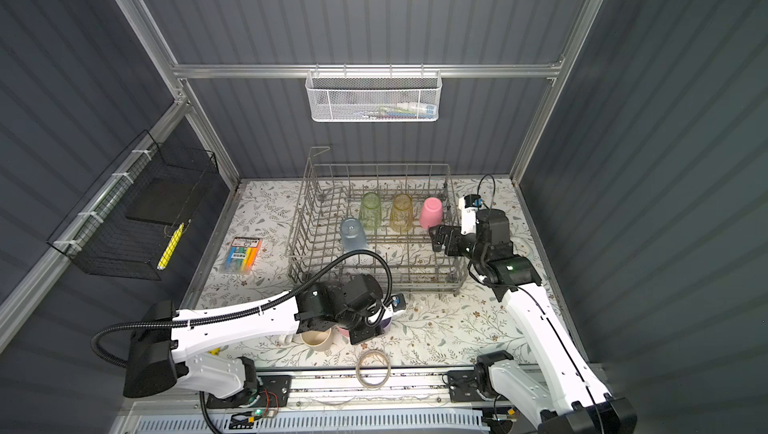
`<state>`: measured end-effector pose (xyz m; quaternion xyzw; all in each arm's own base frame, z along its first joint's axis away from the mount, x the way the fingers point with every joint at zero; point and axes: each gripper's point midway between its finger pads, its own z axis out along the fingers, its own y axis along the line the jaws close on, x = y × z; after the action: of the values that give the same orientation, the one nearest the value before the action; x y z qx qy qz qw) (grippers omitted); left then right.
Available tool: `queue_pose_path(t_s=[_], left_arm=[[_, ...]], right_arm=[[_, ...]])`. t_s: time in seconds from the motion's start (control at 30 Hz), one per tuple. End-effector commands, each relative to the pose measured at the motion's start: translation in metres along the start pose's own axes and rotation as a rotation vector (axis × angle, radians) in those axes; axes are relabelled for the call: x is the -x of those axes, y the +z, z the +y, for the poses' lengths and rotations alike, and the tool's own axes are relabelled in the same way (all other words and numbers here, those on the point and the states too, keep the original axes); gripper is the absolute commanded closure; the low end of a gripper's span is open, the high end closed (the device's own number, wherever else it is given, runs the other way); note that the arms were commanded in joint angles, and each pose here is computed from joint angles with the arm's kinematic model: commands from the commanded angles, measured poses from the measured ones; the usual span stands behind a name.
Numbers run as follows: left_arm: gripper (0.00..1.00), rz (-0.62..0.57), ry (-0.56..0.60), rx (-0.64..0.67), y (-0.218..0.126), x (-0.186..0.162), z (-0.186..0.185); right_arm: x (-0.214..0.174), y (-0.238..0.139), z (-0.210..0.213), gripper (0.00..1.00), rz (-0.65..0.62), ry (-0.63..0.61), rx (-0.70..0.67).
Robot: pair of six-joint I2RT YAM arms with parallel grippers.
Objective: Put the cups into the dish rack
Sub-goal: 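Lower the left gripper onto the lavender cup's rim and close it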
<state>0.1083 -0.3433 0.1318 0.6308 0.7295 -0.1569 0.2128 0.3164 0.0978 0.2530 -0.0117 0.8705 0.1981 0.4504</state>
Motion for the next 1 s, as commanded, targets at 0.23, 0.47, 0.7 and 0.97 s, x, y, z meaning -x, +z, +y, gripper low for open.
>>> queue_pose_path(t_s=[0.23, 0.47, 0.7, 0.97], left_arm=[[0.58, 0.049, -0.008, -0.048, 0.015, -0.003, -0.009], [0.7, 0.075, -0.009, -0.065, 0.024, -0.007, -0.012], [0.8, 0.095, -0.004, -0.078, 0.029, -0.01, -0.014], [0.98, 0.097, 0.01, -0.101, 0.026, -0.005, -0.017]], right_arm=[[-0.006, 0.006, -0.003, 0.01, 0.013, 0.008, 0.0], [-0.009, 0.008, -0.004, 0.01, 0.021, 0.011, -0.005], [-0.008, 0.007, -0.005, 0.01, 0.018, 0.013, -0.009], [-0.007, 0.003, -0.005, 0.01, 0.005, 0.013, -0.011]])
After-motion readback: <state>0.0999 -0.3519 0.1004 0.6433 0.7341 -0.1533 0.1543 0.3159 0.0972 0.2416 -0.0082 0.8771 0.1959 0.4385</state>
